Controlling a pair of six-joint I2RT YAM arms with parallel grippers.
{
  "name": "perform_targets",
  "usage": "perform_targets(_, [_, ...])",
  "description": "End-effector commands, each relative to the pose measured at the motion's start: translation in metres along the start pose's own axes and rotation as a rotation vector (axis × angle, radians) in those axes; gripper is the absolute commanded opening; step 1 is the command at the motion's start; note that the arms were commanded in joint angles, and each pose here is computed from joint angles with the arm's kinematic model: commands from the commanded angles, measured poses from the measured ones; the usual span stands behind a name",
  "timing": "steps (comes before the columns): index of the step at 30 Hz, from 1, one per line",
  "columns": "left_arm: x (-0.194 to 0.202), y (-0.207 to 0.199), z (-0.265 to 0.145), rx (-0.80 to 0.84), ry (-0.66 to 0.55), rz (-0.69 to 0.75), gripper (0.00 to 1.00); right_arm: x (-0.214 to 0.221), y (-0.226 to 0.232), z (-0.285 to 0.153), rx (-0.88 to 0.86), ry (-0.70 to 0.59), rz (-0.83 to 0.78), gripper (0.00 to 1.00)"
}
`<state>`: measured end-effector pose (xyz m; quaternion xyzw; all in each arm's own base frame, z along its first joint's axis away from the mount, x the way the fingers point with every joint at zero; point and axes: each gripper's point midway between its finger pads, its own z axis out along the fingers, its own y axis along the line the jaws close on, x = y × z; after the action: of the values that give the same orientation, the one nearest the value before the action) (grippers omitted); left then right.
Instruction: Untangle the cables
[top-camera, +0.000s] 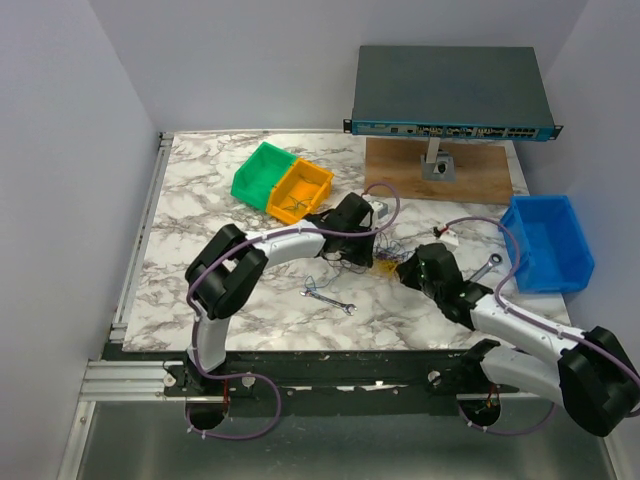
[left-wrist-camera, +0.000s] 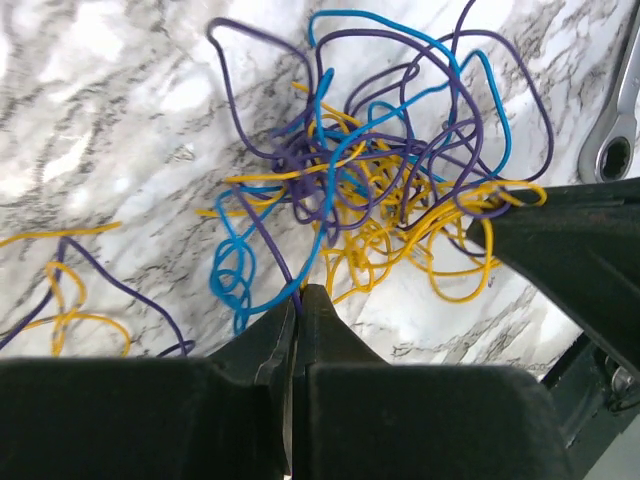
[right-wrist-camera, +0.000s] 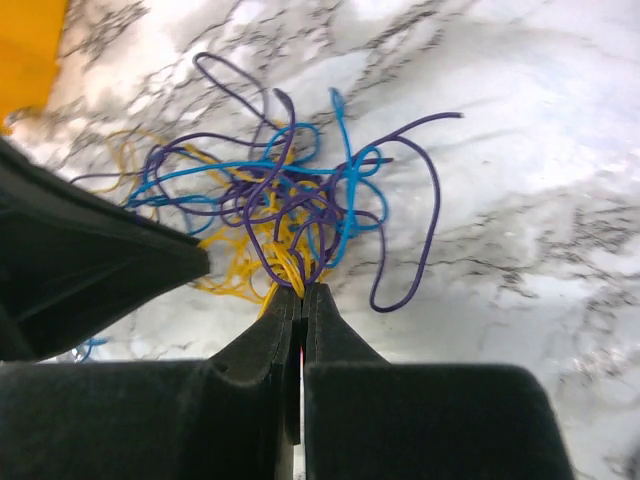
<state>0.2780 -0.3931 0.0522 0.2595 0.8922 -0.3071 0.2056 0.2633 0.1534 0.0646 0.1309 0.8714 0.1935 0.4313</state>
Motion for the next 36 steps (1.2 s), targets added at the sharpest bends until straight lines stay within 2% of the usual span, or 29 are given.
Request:
perform_targets(1, [-0.021, 0.016, -0.024, -0.092, -0.083, 0.012, 0.0, -0.016, -0.033, -0.008, 0.233, -0.053, 0.068, 0.05])
perform_targets(4, [-0.024, 0.027, -0.035, -0.101, -0.129, -0.02, 0.0, -0.021, -0.051, -0.017, 0.336, -0.075, 0.074, 0.11])
perform_targets(7, [-0.027, 0.027, -0.043, -0.054, -0.159, -0.049, 0.0, -0.019, -0.056, -0.022, 0.339, -0.077, 0.073, 0.17])
perform_targets(8, [-0.027, 0.026, -0.045, -0.043, -0.164, -0.044, 0.0, -0.019, -0.054, -0.023, 0.327, -0.076, 0.072, 0.24])
perform_targets(11, [-0.027, 0.023, -0.046, -0.023, -0.174, -0.018, 0.0, -0.025, -0.044, -0.028, 0.277, -0.079, 0.053, 0.75])
perform_targets(12, [-0.029, 0.022, -0.047, -0.018, -0.177, -0.012, 0.0, -0.03, -0.037, -0.029, 0.248, -0.083, 0.034, 0.83])
perform_targets(13, [-0.029, 0.021, -0.047, -0.011, -0.178, -0.009, 0.0, -0.034, -0.032, -0.029, 0.223, -0.083, 0.016, 0.85])
perform_targets(18, [-0.028, 0.017, -0.046, 0.008, -0.169, -0.001, 0.0, -0.046, 0.022, -0.024, -0.005, -0.039, -0.13, 0.85])
perform_targets(22, [-0.027, 0.016, -0.046, 0.016, -0.166, -0.005, 0.0, -0.049, 0.044, -0.006, -0.053, -0.005, -0.163, 0.81])
perform_targets(30, [-0.024, 0.018, -0.047, 0.006, -0.162, -0.018, 0.0, -0.03, 0.066, 0.044, -0.079, 0.078, -0.069, 0.75])
perform_targets(32, [-0.023, 0.018, -0.047, 0.01, -0.161, -0.018, 0.0, -0.021, 0.067, 0.055, -0.08, 0.101, -0.057, 0.67])
perform_targets(34, [-0.022, 0.016, -0.047, 0.016, -0.159, -0.017, 0.0, -0.014, 0.069, 0.062, -0.094, 0.119, -0.055, 0.52])
perform_targets(36, [-0.022, 0.017, -0.049, 0.008, -0.165, -0.016, 0.0, -0.014, 0.062, 0.068, -0.05, 0.119, -0.054, 0.25])
